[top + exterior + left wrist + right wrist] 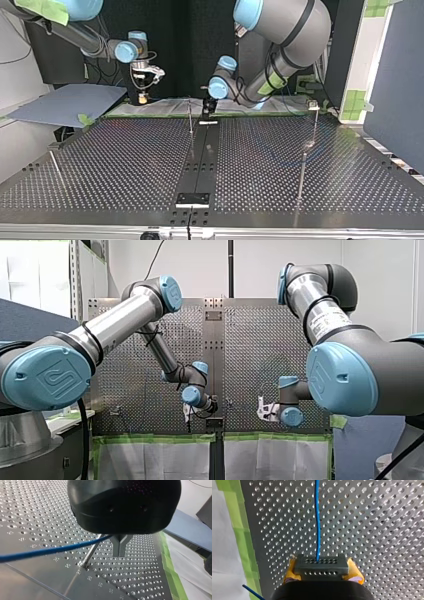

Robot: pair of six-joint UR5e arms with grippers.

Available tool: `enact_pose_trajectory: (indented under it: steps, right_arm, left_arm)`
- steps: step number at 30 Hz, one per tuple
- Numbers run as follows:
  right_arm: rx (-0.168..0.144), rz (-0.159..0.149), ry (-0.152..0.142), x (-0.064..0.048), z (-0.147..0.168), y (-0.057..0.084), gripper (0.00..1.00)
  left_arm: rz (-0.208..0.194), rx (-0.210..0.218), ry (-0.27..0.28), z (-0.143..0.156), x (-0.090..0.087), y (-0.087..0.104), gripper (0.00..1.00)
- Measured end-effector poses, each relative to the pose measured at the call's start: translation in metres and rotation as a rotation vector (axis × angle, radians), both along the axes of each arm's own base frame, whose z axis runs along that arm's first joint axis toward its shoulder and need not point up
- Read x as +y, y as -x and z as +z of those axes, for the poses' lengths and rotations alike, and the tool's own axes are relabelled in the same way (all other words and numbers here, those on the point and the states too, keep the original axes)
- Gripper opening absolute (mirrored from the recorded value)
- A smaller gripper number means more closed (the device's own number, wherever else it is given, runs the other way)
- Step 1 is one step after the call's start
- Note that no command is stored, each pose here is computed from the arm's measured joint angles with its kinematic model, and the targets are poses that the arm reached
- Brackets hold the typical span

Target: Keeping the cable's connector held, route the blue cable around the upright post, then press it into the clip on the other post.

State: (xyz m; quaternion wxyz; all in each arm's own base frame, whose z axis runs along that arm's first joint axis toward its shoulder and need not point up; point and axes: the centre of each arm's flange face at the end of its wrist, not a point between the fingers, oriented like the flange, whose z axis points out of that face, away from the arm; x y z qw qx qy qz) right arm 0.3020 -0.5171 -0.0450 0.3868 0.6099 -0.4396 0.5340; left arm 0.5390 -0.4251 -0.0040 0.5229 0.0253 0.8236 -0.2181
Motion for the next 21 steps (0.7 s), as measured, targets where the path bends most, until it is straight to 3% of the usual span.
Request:
enact_pose_trajectory:
  steps: [13,21]
  right_arm:
    - [0.0,-0.023,-0.001,-0.015,0.004,0.01,0.0]
    - [-0.002,-0.024,0.014,-0.028,0.011,0.008,0.0]
  left_arm:
    - [-0.026,-0.009,0.112,0.012,-0.003,-0.02,0.0]
    - [-0.025,-0.012,0.133,0.015,0.002,-0.029,0.0]
